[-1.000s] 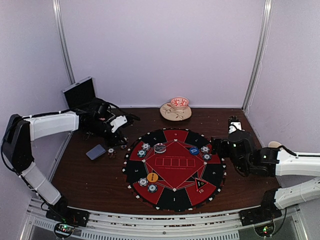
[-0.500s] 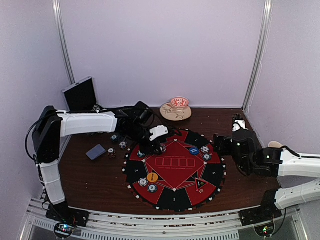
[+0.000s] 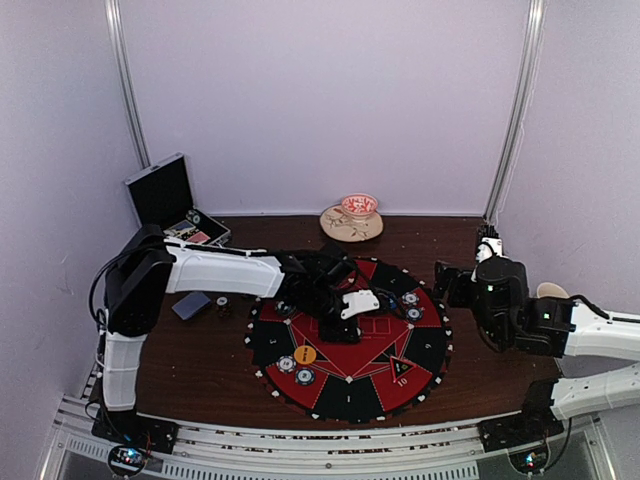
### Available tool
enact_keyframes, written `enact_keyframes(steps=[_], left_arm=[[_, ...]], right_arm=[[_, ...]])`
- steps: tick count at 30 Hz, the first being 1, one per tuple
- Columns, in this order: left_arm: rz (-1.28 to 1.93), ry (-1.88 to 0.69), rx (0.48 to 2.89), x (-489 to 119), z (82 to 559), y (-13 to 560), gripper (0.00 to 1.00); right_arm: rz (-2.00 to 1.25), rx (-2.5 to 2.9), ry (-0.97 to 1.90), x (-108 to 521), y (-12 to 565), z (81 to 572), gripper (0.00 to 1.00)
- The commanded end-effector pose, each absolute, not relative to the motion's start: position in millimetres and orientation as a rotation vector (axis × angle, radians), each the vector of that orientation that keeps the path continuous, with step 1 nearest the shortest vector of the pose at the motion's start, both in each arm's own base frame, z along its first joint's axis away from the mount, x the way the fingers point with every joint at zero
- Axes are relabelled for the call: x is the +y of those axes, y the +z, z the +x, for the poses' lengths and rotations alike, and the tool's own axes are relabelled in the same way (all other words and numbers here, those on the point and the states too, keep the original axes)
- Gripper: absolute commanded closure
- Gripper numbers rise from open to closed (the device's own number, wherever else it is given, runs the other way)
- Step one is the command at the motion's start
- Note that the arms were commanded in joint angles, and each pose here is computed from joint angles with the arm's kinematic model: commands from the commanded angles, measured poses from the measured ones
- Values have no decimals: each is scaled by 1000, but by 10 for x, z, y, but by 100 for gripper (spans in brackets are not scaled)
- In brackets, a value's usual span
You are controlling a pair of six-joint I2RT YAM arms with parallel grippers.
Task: Distribute texas hold em gaming equipment
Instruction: Place the poker chips pile on the poker table mat.
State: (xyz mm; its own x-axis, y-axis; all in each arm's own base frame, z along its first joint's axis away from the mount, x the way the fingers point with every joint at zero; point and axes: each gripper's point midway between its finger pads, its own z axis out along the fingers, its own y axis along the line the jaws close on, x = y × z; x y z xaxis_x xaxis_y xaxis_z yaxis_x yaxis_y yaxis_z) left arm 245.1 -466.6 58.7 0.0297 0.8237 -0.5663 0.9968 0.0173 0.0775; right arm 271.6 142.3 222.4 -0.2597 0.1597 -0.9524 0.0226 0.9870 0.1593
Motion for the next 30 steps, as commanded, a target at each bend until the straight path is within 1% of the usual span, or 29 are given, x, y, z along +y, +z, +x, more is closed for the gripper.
enact_keyframes(steps=[1,5,11,17,18,19,21,22,26,28,30], left_arm=[[1786,-500,1799,-4950,2579,628,73],[1809,-540,1771,-5094,2500,613,73],[1834,-527,1785,-5177,2447,420,73],[1852,-500,1808,-5143,2436,263,65],[1855,-495,1810,-5134,2435,241,62],[1857,-493,1810,-5129,2435,236,58],[1859,-488,1812,-5117,2434,226,42],[1857,-488,1811,-5116,2435,242,32],[1830,-481,1782,-5118,2459,478,9],[1810,-463,1761,-5089,2485,652,3],[1785,-446,1736,-5023,2518,861,2]], right_arm=[[160,1819,119,1387,2224,2712,0],[161,1817,120,1382,2228,2709,0],[156,1818,123,1393,2227,2709,0],[159,1815,126,1385,2238,2706,0],[159,1814,127,1385,2242,2706,0],[159,1814,128,1386,2245,2705,0],[157,1814,126,1385,2243,2706,0],[157,1814,125,1384,2248,2707,0],[161,1812,141,1383,2307,2692,0],[156,1814,177,1410,2368,2679,0],[150,1819,214,1449,2445,2667,0]])
